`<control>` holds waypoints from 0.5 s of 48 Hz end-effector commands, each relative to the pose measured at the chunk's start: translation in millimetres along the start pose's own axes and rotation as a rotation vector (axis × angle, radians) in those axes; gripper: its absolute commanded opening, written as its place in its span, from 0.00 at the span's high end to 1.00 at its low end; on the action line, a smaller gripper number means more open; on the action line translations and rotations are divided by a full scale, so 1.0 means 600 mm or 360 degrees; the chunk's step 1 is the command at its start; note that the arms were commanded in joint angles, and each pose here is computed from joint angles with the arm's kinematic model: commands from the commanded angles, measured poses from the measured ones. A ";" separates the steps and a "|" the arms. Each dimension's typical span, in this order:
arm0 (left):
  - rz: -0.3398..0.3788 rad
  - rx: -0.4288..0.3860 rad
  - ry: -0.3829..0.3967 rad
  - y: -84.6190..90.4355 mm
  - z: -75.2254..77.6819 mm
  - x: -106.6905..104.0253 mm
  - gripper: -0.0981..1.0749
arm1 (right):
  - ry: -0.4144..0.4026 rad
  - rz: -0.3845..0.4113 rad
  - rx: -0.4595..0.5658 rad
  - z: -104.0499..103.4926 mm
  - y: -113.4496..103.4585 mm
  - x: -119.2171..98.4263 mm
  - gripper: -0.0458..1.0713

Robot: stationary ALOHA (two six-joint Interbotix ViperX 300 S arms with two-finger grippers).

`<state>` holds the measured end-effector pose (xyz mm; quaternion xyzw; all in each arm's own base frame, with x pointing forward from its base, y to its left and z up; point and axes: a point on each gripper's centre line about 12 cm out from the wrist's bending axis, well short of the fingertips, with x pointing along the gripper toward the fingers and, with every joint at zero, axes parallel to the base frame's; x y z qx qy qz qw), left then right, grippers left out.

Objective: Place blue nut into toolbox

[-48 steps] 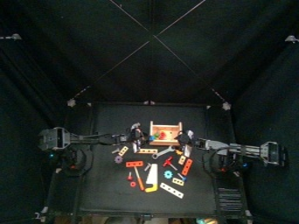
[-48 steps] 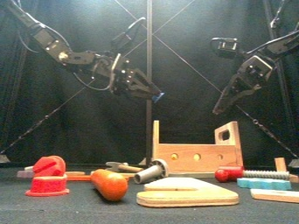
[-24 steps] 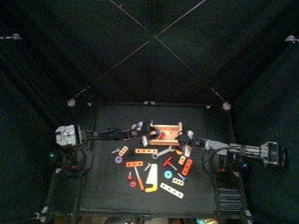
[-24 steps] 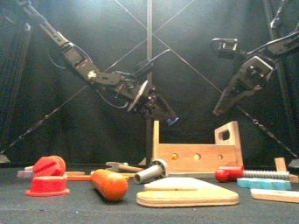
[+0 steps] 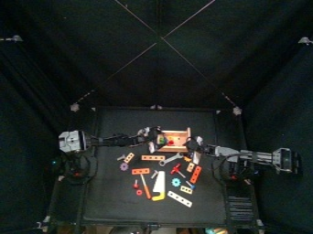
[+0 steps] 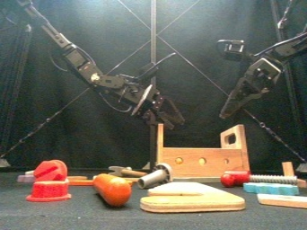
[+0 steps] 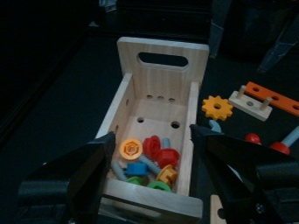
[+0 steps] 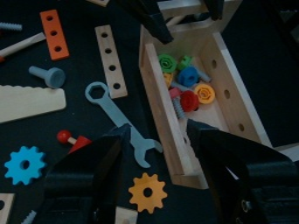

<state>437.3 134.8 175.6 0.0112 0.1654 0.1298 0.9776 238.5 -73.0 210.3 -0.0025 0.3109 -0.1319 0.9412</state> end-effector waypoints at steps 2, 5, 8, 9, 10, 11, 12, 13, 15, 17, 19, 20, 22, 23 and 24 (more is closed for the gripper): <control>0.0007 0.0001 -0.0056 0.003 0.022 -0.001 0.06 | -0.0036 -0.0003 0.0007 0.010 -0.001 -0.003 0.17; 0.0007 0.0001 -0.0056 0.003 0.022 -0.001 0.06 | -0.0039 -0.0004 0.0002 0.010 -0.001 -0.003 0.17; 0.0007 0.0001 -0.0056 0.003 0.022 -0.001 0.06 | -0.0039 -0.0004 0.0000 0.010 -0.001 -0.003 0.17; 0.0006 0.0003 -0.0056 0.003 0.022 -0.001 0.06 | -0.0041 -0.0005 -0.0003 0.011 -0.002 -0.003 0.17; 0.0007 0.0003 -0.0056 0.003 0.023 -0.002 0.06 | -0.0036 -0.0004 -0.0003 0.010 -0.001 -0.003 0.17; 0.0005 0.0002 -0.0051 0.002 0.022 -0.002 0.06 | -0.0041 -0.0007 -0.0001 0.011 -0.002 -0.003 0.17; 0.0004 0.0004 -0.0044 0.002 0.020 -0.003 0.06 | -0.0041 -0.0007 -0.0004 0.011 -0.002 -0.003 0.17; 0.0004 0.0004 -0.0044 0.002 0.021 -0.004 0.06 | -0.0039 -0.0007 -0.0006 0.011 -0.002 -0.003 0.17; 0.0003 0.0006 -0.0036 0.001 0.019 -0.005 0.06 | -0.0039 -0.0009 -0.0016 0.011 -0.002 -0.003 0.17; 0.0003 0.0006 -0.0029 0.001 0.017 -0.007 0.06 | -0.0039 -0.0010 -0.0018 0.011 -0.003 -0.003 0.17; 0.0003 0.0006 -0.0029 0.001 0.017 -0.008 0.06 | -0.0039 -0.0011 -0.0025 0.011 -0.003 -0.003 0.17; 0.0000 0.0007 -0.0029 0.000 0.017 -0.010 0.06 | -0.0036 -0.0011 -0.0028 0.011 -0.003 -0.003 0.17; 0.0000 0.0009 -0.0032 0.000 0.019 -0.013 0.06 | -0.0034 -0.0012 -0.0030 0.011 -0.003 -0.003 0.17; 0.0001 0.0009 -0.0034 0.000 0.020 -0.015 0.06 | -0.0034 -0.0013 -0.0033 0.011 -0.003 -0.003 0.17; -0.0002 0.0013 -0.0042 -0.001 0.023 -0.017 0.06 | -0.0036 -0.0013 -0.0033 0.012 -0.003 -0.003 0.17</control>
